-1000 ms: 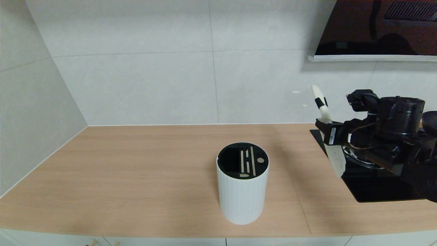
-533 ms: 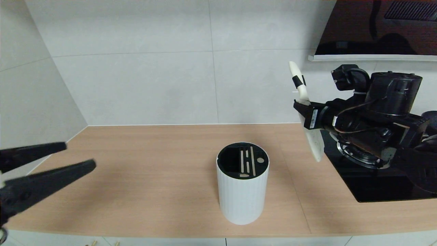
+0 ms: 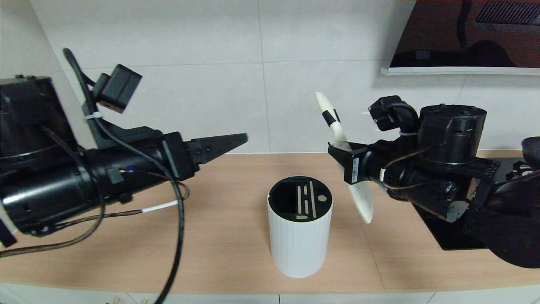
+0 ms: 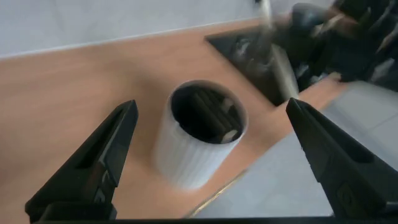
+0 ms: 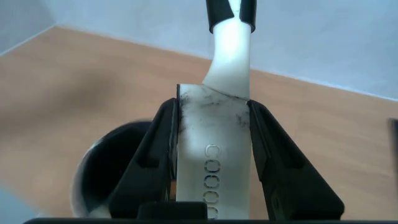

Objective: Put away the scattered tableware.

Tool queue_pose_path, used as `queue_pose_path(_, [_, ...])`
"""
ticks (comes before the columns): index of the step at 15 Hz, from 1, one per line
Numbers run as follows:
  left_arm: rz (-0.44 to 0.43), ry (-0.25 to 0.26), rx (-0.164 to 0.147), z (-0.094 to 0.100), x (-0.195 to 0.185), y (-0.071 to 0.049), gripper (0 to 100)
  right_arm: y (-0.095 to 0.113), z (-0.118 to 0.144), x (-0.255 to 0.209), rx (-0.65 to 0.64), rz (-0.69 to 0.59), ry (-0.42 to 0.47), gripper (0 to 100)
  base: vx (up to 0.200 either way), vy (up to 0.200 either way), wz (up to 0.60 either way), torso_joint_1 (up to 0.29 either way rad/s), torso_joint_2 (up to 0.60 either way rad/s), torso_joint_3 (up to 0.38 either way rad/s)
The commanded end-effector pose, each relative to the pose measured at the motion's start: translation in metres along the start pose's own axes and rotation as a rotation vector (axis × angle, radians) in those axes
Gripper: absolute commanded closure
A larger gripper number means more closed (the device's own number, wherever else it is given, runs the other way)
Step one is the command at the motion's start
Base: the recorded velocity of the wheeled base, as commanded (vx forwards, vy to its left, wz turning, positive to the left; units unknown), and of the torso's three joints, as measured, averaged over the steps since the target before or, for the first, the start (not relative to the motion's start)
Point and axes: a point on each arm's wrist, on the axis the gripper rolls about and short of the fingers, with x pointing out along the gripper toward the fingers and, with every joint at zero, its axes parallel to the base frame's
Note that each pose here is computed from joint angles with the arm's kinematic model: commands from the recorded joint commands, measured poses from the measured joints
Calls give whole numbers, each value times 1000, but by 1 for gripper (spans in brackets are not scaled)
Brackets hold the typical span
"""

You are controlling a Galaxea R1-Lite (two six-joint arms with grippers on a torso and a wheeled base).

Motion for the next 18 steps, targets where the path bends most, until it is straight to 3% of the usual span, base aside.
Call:
queue_pose_path(1, [-45, 48, -100, -23, 31, -1, 0, 17, -1, -7, -4, 25, -1, 100, 0, 0, 0, 0, 0, 0])
queue_pose_path(2, [-66, 18, -143, -19, 31, -3, 0, 24, 0, -10, -1, 36, -13, 100, 0, 0, 0, 0, 0, 0])
queue_pose_path(4, [-103, 5, -219, -16, 32, -12, 0, 33, -6, -15, -4, 67, 3, 100, 0, 0, 0, 0, 0, 0])
queue_pose_path(5, [-103, 8, -232, -17, 34, -12, 0, 37, -5, -19, -3, 81, -6, 100, 0, 0, 0, 0, 0, 0])
queue_pose_path(8, [-120, -5, -227, -25, 48, -15, 0, 49, -3, -29, -1, 112, -24, 100, 0, 0, 0, 0, 0, 0])
queue_pose_path(12, [-45, -72, -225, -32, 73, -18, 0, 56, -7, -31, -3, 137, -13, 100, 0, 0, 0, 0, 0, 0])
queue_pose_path(15, [-72, -67, -224, -35, 75, -27, 0, 64, -9, -34, -1, 163, -7, 100, 0, 0, 0, 0, 0, 0])
queue_pose_path(18, [-77, -62, -227, -36, 78, -27, 0, 70, -11, -34, 9, 182, -13, 100, 0, 0, 0, 0, 0, 0])
